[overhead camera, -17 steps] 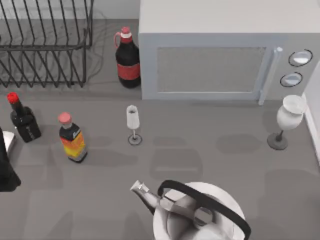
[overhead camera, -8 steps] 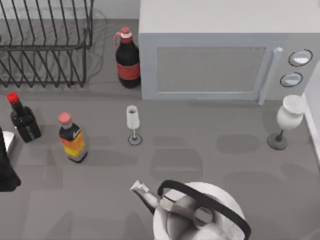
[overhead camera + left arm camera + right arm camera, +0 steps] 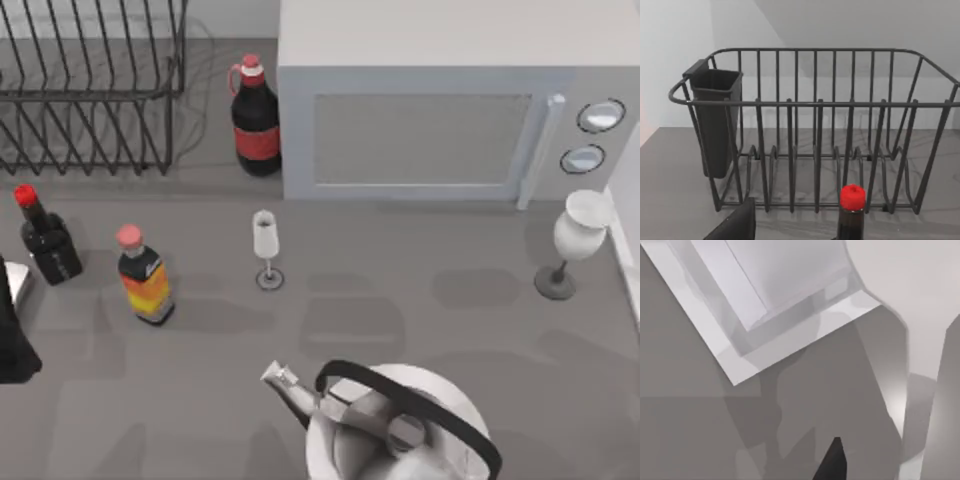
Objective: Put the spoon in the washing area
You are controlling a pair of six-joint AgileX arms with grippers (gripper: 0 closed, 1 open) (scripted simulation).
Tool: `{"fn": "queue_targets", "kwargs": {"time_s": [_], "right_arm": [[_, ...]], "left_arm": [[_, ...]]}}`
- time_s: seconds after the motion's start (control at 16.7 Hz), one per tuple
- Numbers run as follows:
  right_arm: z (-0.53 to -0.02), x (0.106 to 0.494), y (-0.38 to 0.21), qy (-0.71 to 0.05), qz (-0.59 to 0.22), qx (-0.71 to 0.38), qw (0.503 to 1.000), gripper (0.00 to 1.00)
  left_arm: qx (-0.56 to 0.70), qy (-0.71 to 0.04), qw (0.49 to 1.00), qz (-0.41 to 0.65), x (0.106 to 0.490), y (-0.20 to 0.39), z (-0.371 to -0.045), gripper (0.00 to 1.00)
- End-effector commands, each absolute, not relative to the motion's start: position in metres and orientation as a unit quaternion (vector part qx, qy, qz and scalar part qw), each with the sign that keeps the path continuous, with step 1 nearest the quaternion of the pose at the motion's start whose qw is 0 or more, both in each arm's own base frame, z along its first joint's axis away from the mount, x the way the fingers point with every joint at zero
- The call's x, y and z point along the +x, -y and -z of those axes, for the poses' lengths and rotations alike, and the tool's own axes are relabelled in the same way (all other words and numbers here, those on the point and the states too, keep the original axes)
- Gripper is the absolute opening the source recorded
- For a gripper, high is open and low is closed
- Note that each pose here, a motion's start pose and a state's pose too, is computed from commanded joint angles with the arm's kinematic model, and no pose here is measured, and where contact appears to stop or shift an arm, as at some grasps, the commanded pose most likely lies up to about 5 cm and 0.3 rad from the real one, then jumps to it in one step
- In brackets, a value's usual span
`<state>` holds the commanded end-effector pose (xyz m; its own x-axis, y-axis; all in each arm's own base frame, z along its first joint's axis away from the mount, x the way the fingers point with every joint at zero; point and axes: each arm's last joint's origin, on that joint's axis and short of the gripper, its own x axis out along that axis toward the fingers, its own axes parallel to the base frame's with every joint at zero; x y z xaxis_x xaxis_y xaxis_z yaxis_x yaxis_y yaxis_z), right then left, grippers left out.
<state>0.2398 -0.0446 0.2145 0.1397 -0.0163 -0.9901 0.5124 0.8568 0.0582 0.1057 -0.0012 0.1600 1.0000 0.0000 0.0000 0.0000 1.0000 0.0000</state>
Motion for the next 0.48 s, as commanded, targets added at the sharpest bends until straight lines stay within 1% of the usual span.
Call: {"fn": "queue_targets", "kwargs": {"time_s": [0.12,0.24,0.48], "right_arm": [[-0.216,0.246,0.046,-0.634,0.182,0.200,0.724,0.00],[-0.220,0.261,0.048,-0.644,0.180,0.204,0.715,0.00],[-0.230,0.315,0.055,-0.666,0.172,0.209,0.696,0.00]], "left_arm": [[0.000,0.000,1.000,0.000,0.106,0.001,-0.160,1.00],[0.000,0.000,1.000,0.000,0.106,0.001,-0.160,1.00],[0.000,0.000,1.000,0.000,0.106,0.001,-0.160,1.00]]}}
